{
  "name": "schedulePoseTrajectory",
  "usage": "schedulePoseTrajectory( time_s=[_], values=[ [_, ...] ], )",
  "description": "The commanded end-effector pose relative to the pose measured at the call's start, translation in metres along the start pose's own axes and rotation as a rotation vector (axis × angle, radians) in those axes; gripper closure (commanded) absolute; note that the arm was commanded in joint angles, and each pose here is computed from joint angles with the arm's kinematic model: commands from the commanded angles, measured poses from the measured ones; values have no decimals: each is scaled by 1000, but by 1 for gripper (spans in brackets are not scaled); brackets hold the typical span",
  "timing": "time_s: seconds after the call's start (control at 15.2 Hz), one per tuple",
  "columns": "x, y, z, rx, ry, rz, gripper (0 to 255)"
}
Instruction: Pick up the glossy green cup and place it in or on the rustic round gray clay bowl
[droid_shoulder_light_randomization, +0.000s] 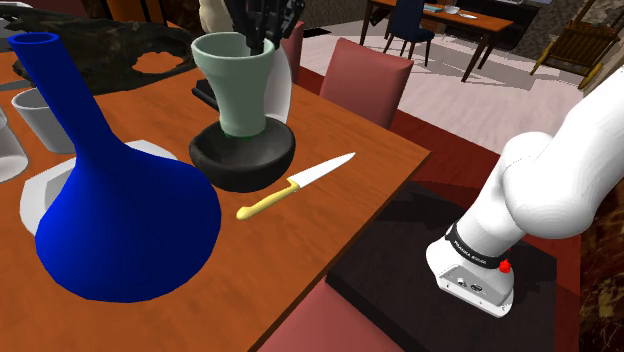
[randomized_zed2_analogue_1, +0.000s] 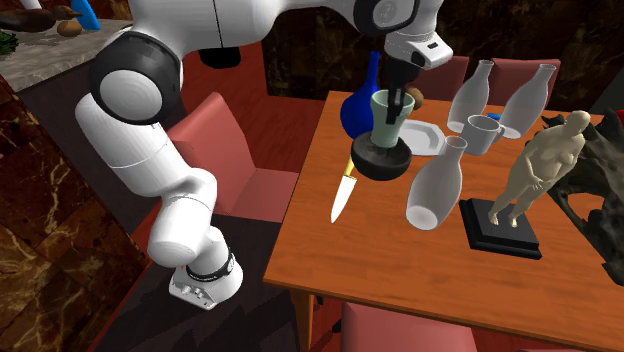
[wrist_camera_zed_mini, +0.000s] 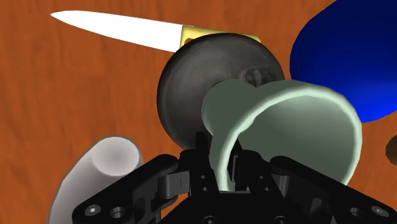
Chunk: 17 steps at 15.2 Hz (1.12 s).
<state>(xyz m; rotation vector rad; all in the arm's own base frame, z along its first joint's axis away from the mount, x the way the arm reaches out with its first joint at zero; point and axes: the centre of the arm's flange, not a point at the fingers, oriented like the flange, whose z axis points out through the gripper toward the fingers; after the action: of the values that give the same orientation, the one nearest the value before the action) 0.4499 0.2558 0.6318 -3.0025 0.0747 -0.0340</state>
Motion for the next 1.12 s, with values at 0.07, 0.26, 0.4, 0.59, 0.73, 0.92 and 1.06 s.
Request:
schedulePoseTrajectory(
  time_s=[0.07, 0.26, 0.4, 0.59, 0.73, 0.92, 1.06],
  values=[
    [0, 2, 12, 1, 1, 0, 255],
    [0, 2, 12, 1, 1, 0, 255],
    [0, 2, 12, 1, 1, 0, 255],
    [0, 2, 12, 1, 1, 0, 0],
    [0, 2, 12, 1, 1, 0, 0],
    [0, 2, 12, 1, 1, 0, 0],
    [0, 2, -15, 1, 1, 0, 0]
  ],
)
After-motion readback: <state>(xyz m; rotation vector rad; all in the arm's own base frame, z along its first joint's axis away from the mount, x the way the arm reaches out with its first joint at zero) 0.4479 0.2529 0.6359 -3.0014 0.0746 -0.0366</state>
